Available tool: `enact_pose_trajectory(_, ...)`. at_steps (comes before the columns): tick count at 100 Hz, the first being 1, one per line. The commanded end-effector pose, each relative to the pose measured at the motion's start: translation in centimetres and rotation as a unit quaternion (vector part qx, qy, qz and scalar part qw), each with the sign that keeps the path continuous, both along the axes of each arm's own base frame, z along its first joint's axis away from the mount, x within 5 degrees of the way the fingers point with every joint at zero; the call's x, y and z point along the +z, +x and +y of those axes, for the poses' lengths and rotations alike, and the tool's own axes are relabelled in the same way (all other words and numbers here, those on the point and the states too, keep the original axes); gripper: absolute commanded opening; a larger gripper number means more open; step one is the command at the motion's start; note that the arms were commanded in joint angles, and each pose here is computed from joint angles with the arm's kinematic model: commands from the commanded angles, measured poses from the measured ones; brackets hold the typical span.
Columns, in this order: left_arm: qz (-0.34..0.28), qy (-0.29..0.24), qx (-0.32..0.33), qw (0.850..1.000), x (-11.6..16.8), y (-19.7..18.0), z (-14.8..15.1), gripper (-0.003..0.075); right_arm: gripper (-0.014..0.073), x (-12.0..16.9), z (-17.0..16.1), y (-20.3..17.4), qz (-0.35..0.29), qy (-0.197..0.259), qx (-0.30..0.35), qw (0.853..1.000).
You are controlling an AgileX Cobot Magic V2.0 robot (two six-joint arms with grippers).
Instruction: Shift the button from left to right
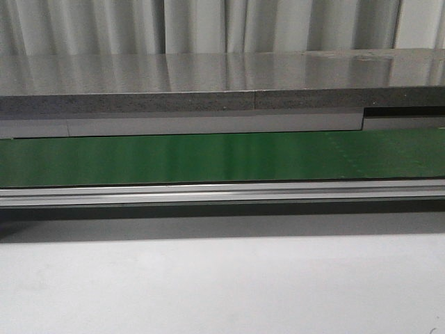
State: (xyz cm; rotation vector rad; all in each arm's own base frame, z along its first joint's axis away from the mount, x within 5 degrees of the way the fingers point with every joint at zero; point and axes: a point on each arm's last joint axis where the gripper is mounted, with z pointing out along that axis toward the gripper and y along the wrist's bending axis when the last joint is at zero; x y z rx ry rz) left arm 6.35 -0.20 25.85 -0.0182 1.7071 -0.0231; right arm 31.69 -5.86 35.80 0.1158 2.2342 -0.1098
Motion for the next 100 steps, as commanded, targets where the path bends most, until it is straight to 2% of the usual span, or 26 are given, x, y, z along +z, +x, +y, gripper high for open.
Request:
enact_pose_trajectory(1,-0.045,-0.007,0.004,0.999,1.5,0.1,0.1,-0.0021,0.0581,3.5,1.5,-3.0,-0.099,-0.016,0.013,0.995)
enact_pose_trajectory(23,-0.045,-0.007,0.004,0.999,1.5,0.1,0.1,-0.0021,0.0581,3.5,3.6,-9.8,-0.170,-0.022,0.032,0.985)
enact_pose_trajectory(62,-0.045,-0.007,0.004,0.999,1.5,0.1,0.1,-0.0021,0.0581,-0.7,4.9,-21.3,-0.259,-0.033,0.033,0.965)
enact_pose_trajectory(81,-0.045,-0.007,0.004,0.999,1.5,0.1,0.1,-0.0021,0.0581,-3.0,5.3,-24.4,-0.272,-0.034,0.034,0.961)
enact_pose_trajectory(100,-0.045,-0.007,0.004,0.999,1.5,0.1,0.1,-0.0021,0.0581,-4.4,5.4,-25.5,-0.254,-0.031,0.036,0.966)
